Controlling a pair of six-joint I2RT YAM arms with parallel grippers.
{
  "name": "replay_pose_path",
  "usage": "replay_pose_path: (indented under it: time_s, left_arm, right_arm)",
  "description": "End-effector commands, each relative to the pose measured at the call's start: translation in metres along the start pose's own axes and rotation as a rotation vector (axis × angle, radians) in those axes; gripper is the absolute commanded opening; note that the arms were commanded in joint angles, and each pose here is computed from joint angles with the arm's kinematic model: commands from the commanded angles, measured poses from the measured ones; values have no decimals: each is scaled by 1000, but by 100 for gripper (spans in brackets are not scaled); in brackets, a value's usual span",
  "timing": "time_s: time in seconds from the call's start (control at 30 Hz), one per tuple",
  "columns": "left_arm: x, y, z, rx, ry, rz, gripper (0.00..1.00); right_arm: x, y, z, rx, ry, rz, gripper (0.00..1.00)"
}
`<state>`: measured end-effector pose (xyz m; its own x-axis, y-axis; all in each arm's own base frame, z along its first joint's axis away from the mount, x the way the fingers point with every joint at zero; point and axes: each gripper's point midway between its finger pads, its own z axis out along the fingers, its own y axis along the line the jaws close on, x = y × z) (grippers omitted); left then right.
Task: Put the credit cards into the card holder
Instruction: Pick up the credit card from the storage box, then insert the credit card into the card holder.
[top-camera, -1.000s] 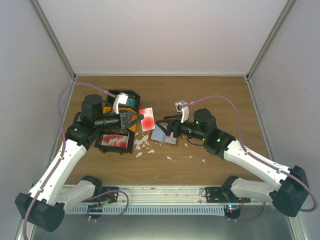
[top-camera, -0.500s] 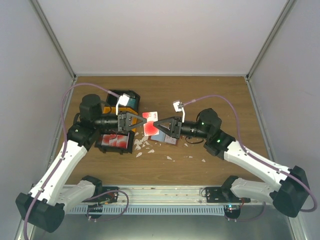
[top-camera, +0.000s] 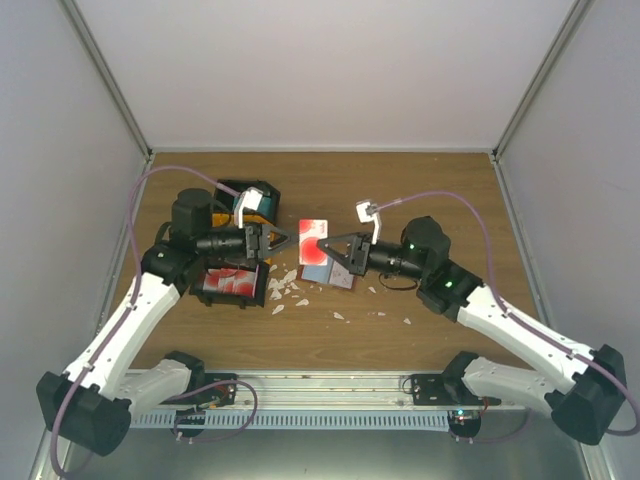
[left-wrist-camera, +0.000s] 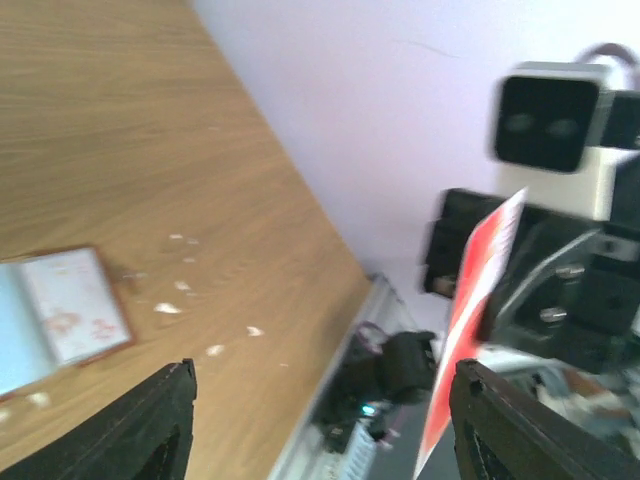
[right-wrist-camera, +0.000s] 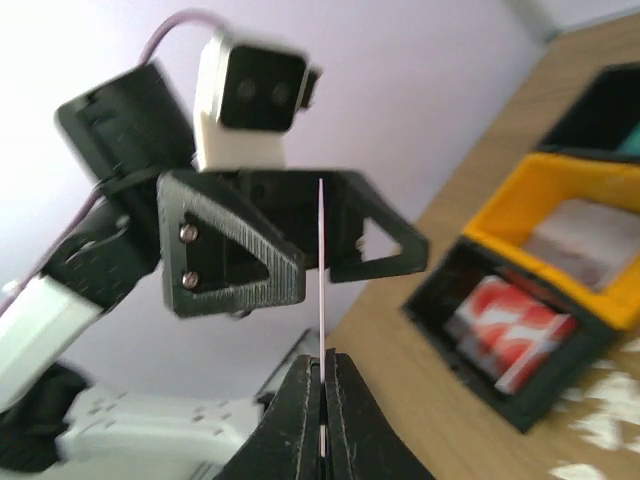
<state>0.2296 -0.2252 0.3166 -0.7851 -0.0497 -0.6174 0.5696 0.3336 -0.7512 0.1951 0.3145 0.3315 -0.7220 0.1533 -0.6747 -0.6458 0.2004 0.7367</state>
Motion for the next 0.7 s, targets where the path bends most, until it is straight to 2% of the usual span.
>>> replay_pose_path:
  time_s: [0.0,0.17,0.3,0.57,0.67]
  left_arm:
    - [-1,67,4,-260,-79,-15,73]
    - [14,122,17,-435,-84,-91,76]
    - [25,159,31,-570,-50,-140,75]
    - [50,215,79,-683,73,-148,66]
    - [58,236,89,-738,110,-152,65]
  right_arm:
    - [-14,-59,-28,331,-83,22,0]
    - [2,-123,-53,516,-137,116,1]
    - [23,-175,-59,611,-87,169,0]
    - [59,-234,-42,625,21,283,1]
    - [70,-246,-38,607,12,343,0]
